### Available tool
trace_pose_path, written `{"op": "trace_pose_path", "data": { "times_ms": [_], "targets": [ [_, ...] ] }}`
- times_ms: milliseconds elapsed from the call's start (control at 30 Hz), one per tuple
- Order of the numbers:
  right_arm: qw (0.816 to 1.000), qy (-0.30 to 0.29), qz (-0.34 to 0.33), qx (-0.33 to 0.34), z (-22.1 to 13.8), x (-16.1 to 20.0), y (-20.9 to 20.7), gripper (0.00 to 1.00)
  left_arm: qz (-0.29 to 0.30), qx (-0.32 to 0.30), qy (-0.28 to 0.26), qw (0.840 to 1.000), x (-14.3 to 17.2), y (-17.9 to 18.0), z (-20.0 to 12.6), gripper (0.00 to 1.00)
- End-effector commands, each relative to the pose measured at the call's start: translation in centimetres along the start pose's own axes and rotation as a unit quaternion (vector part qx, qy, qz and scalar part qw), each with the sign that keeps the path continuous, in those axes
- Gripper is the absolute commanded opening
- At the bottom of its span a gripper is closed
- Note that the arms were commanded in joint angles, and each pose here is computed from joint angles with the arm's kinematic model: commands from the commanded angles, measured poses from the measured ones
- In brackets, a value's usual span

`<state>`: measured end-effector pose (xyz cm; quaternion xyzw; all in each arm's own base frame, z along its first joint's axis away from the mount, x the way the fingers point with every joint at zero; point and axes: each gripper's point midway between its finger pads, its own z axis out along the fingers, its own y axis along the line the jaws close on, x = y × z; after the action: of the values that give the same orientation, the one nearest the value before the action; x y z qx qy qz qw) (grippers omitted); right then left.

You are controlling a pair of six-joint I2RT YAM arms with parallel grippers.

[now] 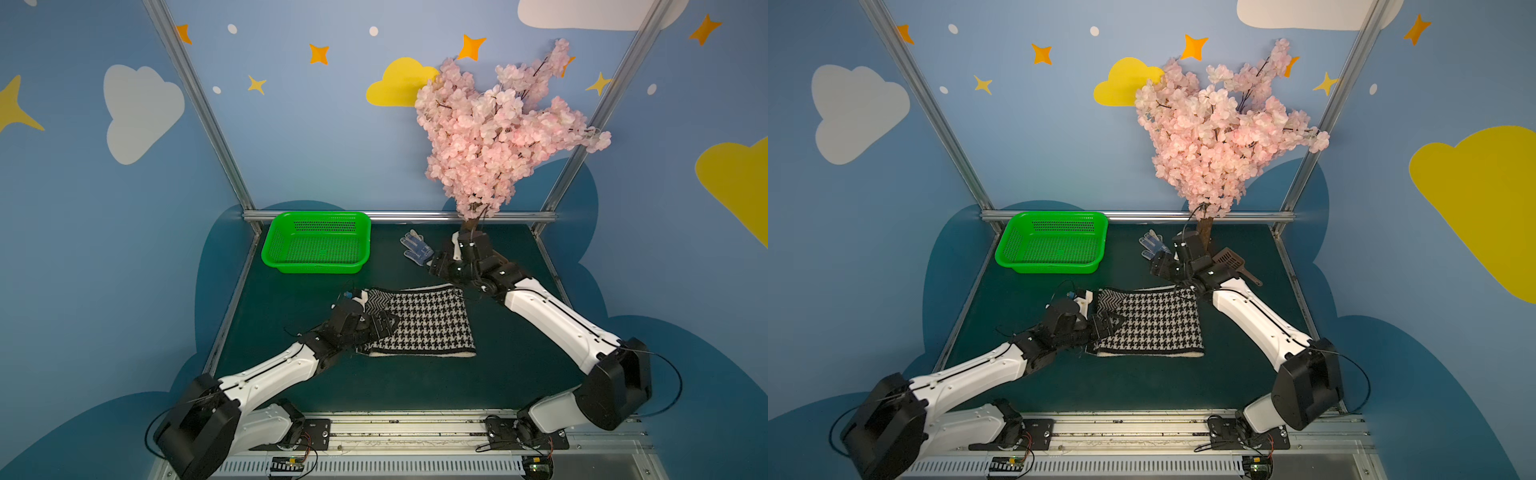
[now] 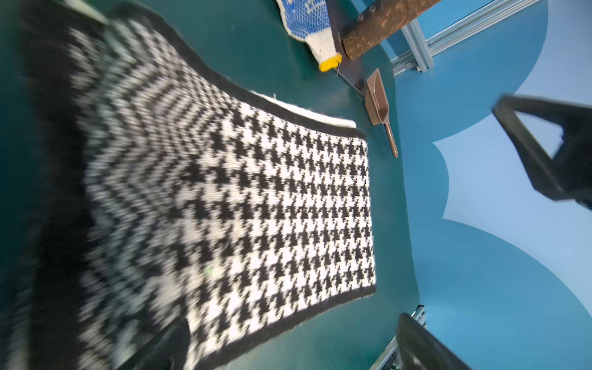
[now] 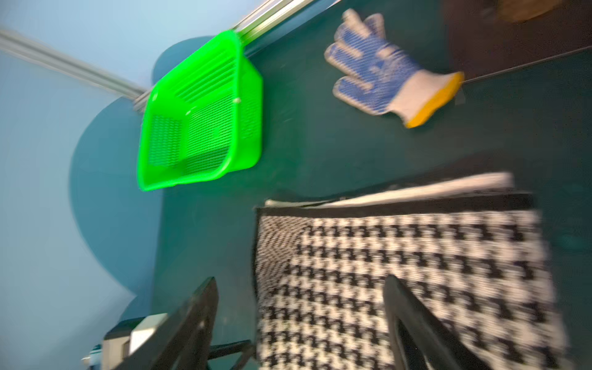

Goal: Roll up the scarf and place it into the basket
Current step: Fold the scarf at the center of the board, then adjust the scarf at the center of the board.

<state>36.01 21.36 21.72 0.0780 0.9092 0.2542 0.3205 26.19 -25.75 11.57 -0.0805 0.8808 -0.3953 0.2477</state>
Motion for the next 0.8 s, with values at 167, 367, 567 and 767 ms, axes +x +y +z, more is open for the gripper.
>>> {"op": "trace_pose_path", "data": {
  "times_ms": [167,367,567,767],
  "targets": [
    [0.986,0.103,0.008,0.130,1.9,4.9,-11.8,0.74,-0.039,0.057,0.031,0.997,0.9,-3.2,4.9,1.00],
    [0.972,0.204,0.020,0.114,4.6,7.5,-13.0,0.64,-0.048,0.039,0.023,0.998,1.3,-1.8,4.5,1.00],
    [0.975,0.190,0.049,0.109,5.0,8.5,-15.0,0.61,-0.034,-0.015,0.010,0.999,0.8,0.2,3.4,1.00],
    [0.977,0.188,0.055,0.081,5.4,9.6,-15.3,0.59,-0.039,-0.041,0.003,0.998,0.0,1.7,2.8,1.00]
  ]
}}
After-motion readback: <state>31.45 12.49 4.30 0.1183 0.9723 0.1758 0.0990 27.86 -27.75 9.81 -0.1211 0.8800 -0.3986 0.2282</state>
